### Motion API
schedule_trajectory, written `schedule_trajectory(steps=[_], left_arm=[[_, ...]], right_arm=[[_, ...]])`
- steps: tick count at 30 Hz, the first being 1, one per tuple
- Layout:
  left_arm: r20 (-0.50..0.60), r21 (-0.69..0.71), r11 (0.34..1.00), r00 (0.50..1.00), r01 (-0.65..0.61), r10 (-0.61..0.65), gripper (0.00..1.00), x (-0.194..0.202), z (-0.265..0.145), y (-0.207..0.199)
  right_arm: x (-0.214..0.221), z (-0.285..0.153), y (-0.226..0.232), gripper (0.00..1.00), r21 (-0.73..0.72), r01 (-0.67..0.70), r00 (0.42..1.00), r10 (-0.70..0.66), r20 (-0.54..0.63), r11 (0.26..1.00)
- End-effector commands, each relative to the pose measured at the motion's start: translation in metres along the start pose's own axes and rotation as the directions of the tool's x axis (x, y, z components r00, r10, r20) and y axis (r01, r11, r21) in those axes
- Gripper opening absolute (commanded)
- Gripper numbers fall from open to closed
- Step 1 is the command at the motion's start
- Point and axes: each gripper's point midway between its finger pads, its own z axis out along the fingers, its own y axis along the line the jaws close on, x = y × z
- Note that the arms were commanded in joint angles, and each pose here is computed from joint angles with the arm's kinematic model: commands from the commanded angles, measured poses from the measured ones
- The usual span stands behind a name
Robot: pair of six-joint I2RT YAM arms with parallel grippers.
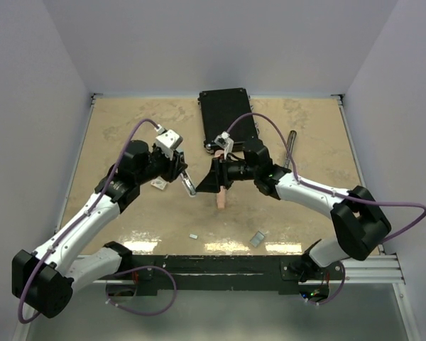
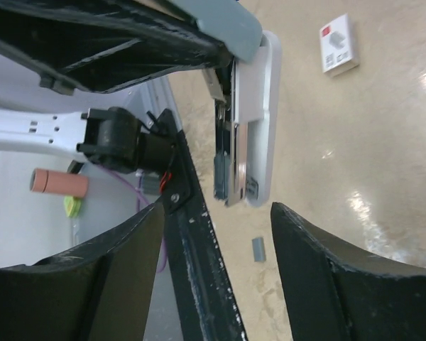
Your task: Unload the staples from the stapler
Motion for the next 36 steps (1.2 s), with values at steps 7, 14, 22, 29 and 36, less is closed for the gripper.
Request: schedule_trajectory(steps=[7,14,22,29,36], left_arm=[[-0.256,-0.428,0.897,0.936,0.115,-0.242,0.00,0.032,-0.023,0.061],[-0.463,-0.651,0.759,0.799,-0.012,-0.384,0.00,0.070,-0.052,0.092],[-0.640,-0.685,0.678,0.665,-0.266,-0.385,0.00,0.076,-0.063,0.104],[-0.746,-0.643,0.598,0.566,-0.478,-0.350,0.00,0.076,-0.054,0.106],[-0.830,-0.555,0.537,0.466,-0.636,-0.306,0.00,0.086,-0.034,0.114]], right_arm=[[-0.021,-0.004,-0.023,0.71,0.146,0.061,0.992,-0.076,0.097,0.987],[-0.020,0.000,-0.025,0.70,0.126,0.032,0.990,-0.049,0.130,0.991],[-0.018,-0.003,-0.024,0.70,0.123,0.014,0.989,-0.032,0.146,0.992],[-0.014,-0.014,-0.018,0.70,0.141,0.022,0.988,-0.043,0.150,0.990],[-0.015,-0.027,-0.016,0.70,0.186,0.045,0.983,-0.076,0.165,0.981]])
